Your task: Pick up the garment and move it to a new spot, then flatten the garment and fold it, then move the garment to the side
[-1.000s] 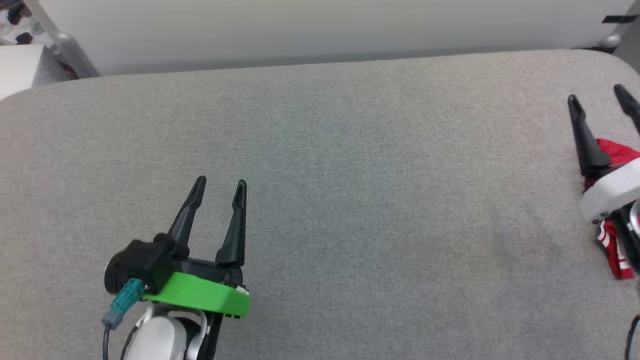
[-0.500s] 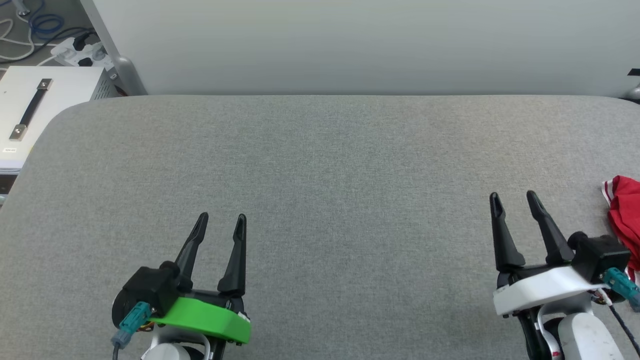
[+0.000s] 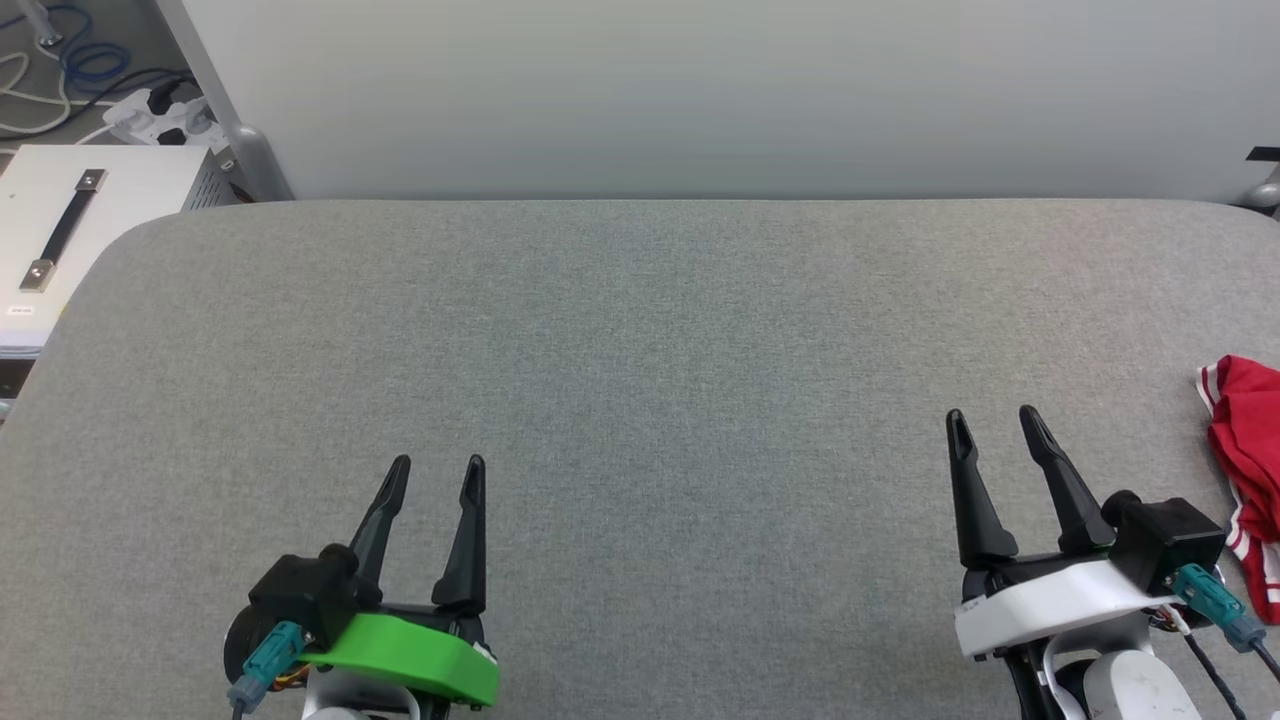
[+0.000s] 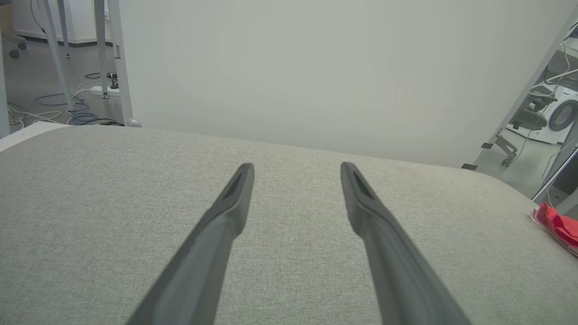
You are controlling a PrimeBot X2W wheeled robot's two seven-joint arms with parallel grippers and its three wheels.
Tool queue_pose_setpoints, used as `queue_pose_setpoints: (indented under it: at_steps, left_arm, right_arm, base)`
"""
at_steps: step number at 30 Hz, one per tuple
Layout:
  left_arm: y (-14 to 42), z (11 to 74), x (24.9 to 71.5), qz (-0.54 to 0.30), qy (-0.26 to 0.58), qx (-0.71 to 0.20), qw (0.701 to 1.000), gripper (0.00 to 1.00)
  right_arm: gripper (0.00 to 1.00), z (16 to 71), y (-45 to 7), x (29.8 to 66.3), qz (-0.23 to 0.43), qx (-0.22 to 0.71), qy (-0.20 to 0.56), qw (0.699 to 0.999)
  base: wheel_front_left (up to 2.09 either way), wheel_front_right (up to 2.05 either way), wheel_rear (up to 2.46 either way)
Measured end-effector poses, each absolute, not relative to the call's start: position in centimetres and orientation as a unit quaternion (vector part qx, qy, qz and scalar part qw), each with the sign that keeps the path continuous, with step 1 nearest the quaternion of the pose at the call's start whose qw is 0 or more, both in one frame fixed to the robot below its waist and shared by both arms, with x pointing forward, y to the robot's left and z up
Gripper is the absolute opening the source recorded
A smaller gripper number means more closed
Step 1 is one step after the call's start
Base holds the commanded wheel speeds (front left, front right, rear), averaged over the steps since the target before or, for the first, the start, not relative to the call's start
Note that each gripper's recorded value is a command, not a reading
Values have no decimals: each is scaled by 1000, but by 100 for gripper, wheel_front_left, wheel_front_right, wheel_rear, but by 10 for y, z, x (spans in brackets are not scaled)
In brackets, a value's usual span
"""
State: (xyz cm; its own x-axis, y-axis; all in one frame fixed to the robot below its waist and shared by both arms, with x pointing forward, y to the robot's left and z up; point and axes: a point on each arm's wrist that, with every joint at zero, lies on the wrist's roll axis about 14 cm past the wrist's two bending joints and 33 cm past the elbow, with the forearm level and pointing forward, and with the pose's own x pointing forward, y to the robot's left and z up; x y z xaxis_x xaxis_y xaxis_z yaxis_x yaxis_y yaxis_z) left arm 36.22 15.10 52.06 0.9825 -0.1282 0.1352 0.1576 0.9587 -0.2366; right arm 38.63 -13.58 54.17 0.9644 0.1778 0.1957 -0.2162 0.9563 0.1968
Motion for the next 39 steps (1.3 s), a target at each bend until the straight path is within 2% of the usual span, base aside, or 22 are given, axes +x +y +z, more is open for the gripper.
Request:
queue_pose_setpoints:
  at_steps: [22, 23, 39]
  left_arm:
    - [148, 521, 365, -76, -60, -103, 990, 100]
    - [148, 521, 365, -76, -60, -103, 990, 0]
    - [149, 520, 365, -73, -54, -95, 991, 0]
  right_arm:
    - [100, 541, -138, 388, 93, 116, -89, 985]
    - [0, 541, -138, 388, 93, 116, -89, 985]
    - [0, 540, -140, 387, 92, 107, -81, 987]
  base:
    - [0, 0, 0]
    - [0, 0, 0]
    - [0, 0, 0]
